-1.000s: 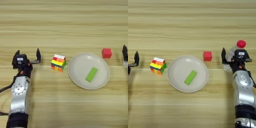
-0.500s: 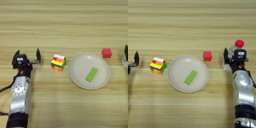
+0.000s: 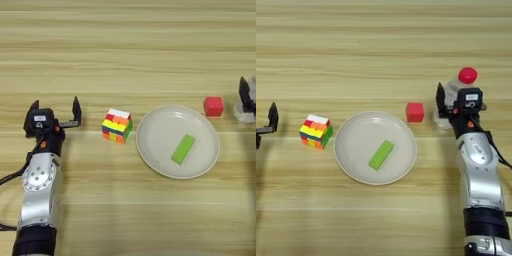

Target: Move the objects on the table

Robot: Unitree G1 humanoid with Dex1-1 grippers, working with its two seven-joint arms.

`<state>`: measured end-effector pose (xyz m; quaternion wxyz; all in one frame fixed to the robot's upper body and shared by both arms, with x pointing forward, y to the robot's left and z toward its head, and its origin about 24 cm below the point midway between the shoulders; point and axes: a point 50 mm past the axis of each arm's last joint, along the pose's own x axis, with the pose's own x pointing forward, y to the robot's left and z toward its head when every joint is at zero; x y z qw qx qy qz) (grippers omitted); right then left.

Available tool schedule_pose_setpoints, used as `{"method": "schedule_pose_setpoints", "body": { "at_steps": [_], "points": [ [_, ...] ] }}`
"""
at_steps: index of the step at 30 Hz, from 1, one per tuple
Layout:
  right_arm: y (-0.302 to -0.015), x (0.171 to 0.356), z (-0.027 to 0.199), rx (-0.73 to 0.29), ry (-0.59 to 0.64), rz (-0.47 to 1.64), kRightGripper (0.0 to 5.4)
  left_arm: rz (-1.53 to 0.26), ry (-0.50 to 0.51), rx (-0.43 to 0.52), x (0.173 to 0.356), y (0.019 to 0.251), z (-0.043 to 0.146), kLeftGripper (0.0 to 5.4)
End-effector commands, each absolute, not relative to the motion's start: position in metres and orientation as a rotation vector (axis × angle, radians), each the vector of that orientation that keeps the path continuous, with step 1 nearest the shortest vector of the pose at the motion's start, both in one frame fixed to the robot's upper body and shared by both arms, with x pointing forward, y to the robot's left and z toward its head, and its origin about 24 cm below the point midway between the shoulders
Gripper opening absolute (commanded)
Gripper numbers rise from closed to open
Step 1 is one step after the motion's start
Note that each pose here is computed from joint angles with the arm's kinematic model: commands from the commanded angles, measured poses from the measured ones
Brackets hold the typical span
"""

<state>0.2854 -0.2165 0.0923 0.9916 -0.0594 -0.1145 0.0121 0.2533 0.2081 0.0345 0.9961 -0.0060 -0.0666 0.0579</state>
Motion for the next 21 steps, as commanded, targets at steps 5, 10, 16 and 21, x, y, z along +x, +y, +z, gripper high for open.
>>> {"method": "schedule_pose_setpoints", "body": {
  "at_steps": [5,10,16,21],
  "points": [
    [-0.175,0.286,0.121,-0.123,-0.354,0.182,3.25,0.116,-0.142,0.001,0.255,0.209,0.037,5.40],
    [-0.140,0.282,0.118,-0.089,-0.345,0.326,3.25,0.113,-0.142,0.000,0.255,0.208,0.037,5.40],
    [-0.110,0.276,0.108,-0.056,-0.305,0.459,3.25,0.112,-0.141,-0.001,0.255,0.207,0.037,5.40],
    [-0.100,0.274,0.099,-0.012,-0.257,0.517,3.25,0.114,-0.140,-0.002,0.255,0.206,0.036,5.40]
  ]
}}
